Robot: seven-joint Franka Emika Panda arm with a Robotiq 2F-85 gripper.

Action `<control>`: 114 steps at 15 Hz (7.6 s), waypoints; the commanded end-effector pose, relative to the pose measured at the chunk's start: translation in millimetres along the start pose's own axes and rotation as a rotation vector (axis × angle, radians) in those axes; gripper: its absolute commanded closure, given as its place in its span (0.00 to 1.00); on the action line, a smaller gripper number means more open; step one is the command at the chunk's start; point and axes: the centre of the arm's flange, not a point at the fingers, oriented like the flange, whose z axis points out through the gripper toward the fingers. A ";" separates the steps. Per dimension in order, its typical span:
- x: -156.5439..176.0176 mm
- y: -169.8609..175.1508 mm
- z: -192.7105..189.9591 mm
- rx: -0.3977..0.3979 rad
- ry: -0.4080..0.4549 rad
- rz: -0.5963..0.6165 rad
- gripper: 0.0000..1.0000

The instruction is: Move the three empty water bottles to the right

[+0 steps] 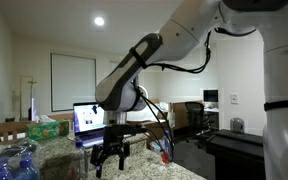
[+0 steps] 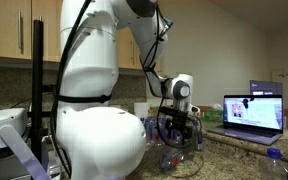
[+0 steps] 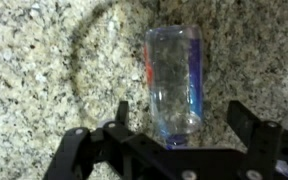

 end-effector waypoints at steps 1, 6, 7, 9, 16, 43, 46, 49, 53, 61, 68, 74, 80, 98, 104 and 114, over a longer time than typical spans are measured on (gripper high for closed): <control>40.0 -10.7 -20.8 0.016 -0.041 -0.080 0.00; 88.3 -16.2 -5.0 0.051 -0.142 -0.153 0.00; 96.5 -15.0 4.4 0.055 -0.167 -0.165 0.00; 108.8 -13.7 18.2 0.062 -0.215 -0.179 0.10; 136.4 -9.0 59.3 0.074 -0.314 -0.187 0.47; 159.1 -13.5 76.1 0.032 -0.340 -0.228 0.86; 157.8 -14.2 74.7 0.033 -0.337 -0.230 0.86; 146.9 -15.6 64.1 0.030 -0.292 -0.238 0.86; 125.1 -19.2 43.6 0.029 -0.128 -0.251 0.86; 49.6 -21.8 21.1 0.001 0.280 -0.247 0.86; 6.0 -14.0 -10.2 0.003 0.512 -0.195 0.86; -19.0 -19.7 -31.5 -0.011 0.579 -0.188 0.86; -38.2 -25.7 -38.3 -0.030 0.626 -0.215 0.87; -97.6 -32.1 -22.2 -0.042 0.698 -0.249 0.31; -89.3 -27.9 -38.2 -0.031 0.603 -0.186 0.00; -58.9 -15.5 -55.4 -0.003 0.362 -0.123 0.00</control>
